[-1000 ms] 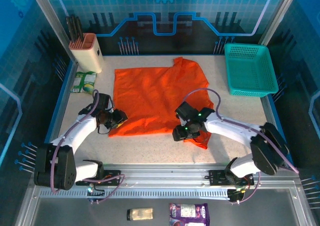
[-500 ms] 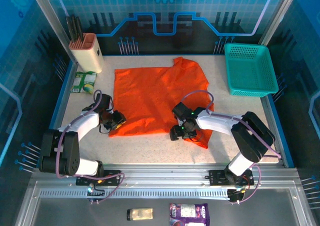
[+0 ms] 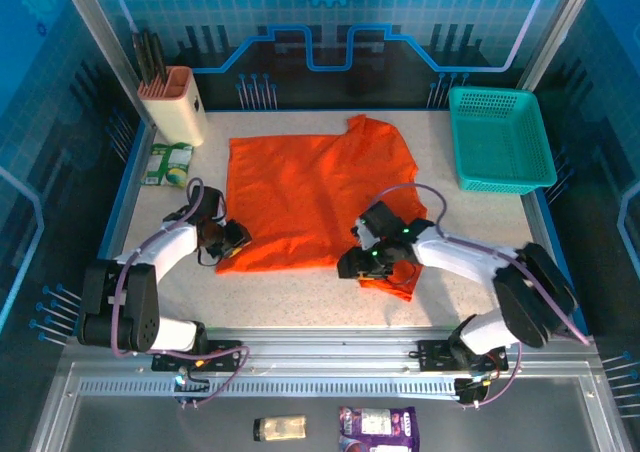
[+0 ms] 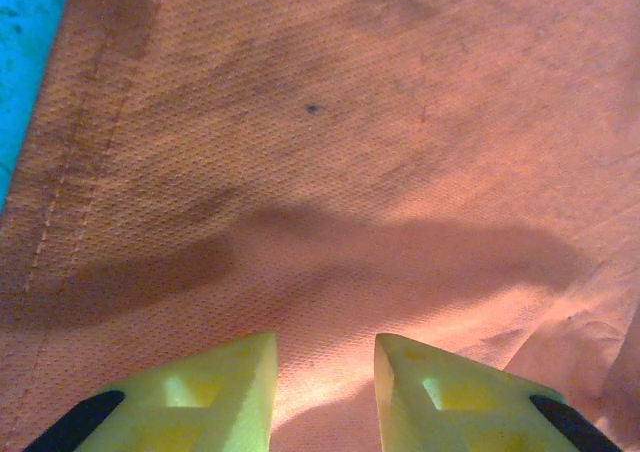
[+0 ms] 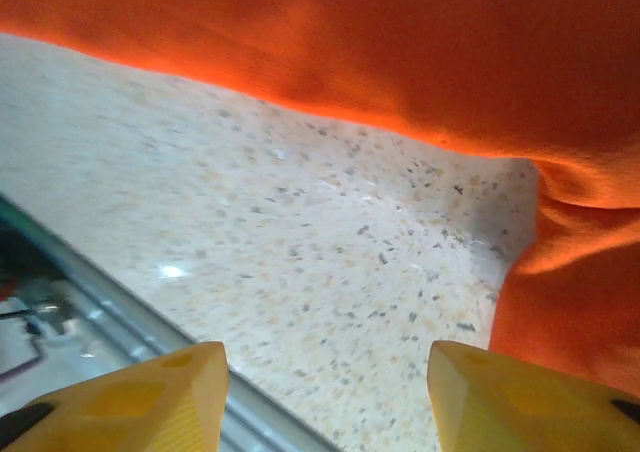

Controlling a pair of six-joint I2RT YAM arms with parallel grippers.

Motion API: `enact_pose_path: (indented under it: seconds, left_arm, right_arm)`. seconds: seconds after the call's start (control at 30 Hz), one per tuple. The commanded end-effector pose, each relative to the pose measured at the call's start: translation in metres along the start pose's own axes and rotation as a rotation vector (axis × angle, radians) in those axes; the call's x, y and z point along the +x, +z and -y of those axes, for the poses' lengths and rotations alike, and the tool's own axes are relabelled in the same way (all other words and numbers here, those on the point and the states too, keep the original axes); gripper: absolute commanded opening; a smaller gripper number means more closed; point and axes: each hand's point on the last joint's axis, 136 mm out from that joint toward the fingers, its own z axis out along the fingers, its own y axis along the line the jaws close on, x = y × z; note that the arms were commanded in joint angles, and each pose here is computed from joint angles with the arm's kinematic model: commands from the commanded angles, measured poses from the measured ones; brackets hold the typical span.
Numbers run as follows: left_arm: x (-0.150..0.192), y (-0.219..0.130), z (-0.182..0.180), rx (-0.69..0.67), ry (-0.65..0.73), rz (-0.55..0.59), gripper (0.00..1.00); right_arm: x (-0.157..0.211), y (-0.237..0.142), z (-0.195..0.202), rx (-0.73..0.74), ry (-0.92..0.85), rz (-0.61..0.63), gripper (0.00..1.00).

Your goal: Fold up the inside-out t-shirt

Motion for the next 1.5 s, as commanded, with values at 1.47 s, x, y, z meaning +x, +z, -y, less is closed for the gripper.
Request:
enact_pose_path:
  seconds: [1.47]
  left_arm:
    - [-0.015,0.017,0.027,-0.031,0.015,-0.060,0.33]
  right_arm:
    - [-0.079,-0.063,0.133,0.107,0.384,0.217,0.80]
